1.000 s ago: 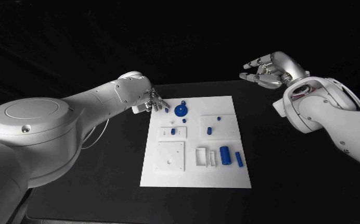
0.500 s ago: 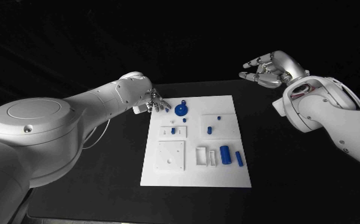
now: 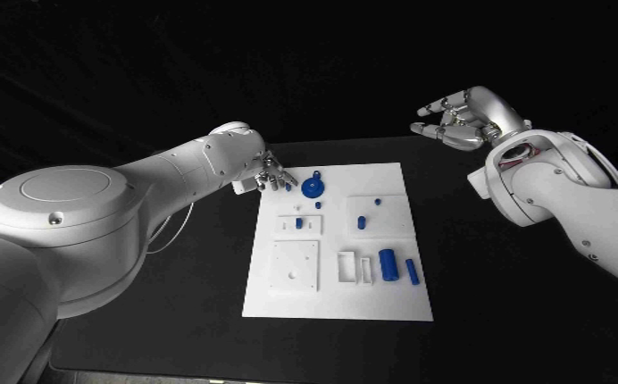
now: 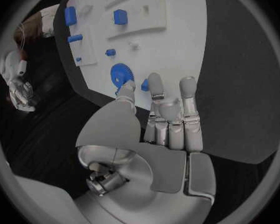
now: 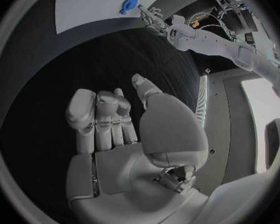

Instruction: Assemble the parts on the task board

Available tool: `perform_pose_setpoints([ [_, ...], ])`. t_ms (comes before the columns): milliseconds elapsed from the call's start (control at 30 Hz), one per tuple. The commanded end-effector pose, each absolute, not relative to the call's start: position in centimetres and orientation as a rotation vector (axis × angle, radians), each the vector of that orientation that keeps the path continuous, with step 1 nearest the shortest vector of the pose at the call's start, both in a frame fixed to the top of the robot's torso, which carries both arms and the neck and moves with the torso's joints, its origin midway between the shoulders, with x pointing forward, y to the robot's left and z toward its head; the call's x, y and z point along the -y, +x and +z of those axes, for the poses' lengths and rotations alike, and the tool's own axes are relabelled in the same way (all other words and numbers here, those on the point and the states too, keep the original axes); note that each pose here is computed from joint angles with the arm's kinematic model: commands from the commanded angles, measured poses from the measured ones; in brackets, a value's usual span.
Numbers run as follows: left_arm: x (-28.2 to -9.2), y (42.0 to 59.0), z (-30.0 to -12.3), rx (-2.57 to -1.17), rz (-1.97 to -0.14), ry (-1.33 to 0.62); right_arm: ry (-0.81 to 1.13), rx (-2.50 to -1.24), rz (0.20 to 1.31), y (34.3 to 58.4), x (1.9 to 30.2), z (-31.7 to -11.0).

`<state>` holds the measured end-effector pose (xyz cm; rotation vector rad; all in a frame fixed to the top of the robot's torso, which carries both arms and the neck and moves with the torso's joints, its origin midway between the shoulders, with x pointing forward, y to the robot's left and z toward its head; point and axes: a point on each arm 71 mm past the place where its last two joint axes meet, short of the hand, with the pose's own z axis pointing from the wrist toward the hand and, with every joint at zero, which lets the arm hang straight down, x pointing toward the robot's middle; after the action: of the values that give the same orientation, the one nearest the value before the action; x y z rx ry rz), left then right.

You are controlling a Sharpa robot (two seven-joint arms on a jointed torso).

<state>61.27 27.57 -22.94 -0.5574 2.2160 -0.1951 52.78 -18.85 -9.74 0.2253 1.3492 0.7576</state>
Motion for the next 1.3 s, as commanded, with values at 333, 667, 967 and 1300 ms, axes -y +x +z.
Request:
perform_pose_setpoints([
  [333,-27.57,61.27,-23.05,-2.244,-0.216,-0.555,0.214,-1.353,0.761,52.79,18.44,-9.74],
  [667,-27.86,61.27,-23.07,-2.245,-0.209,-0.559,0.213,-1.353,0.760,52.77,18.44,-9.72],
  [967,-27.77,61.21,-23.31,-2.248,-0.221,-0.565,0.212,-1.353,0.760,52.75,18.43,-9.70],
  [1300,-27.82,61.19,-23.36,-2.246,-0.251,-0.578,0.213,-1.354,0.759,52.75,18.49,-9.71],
])
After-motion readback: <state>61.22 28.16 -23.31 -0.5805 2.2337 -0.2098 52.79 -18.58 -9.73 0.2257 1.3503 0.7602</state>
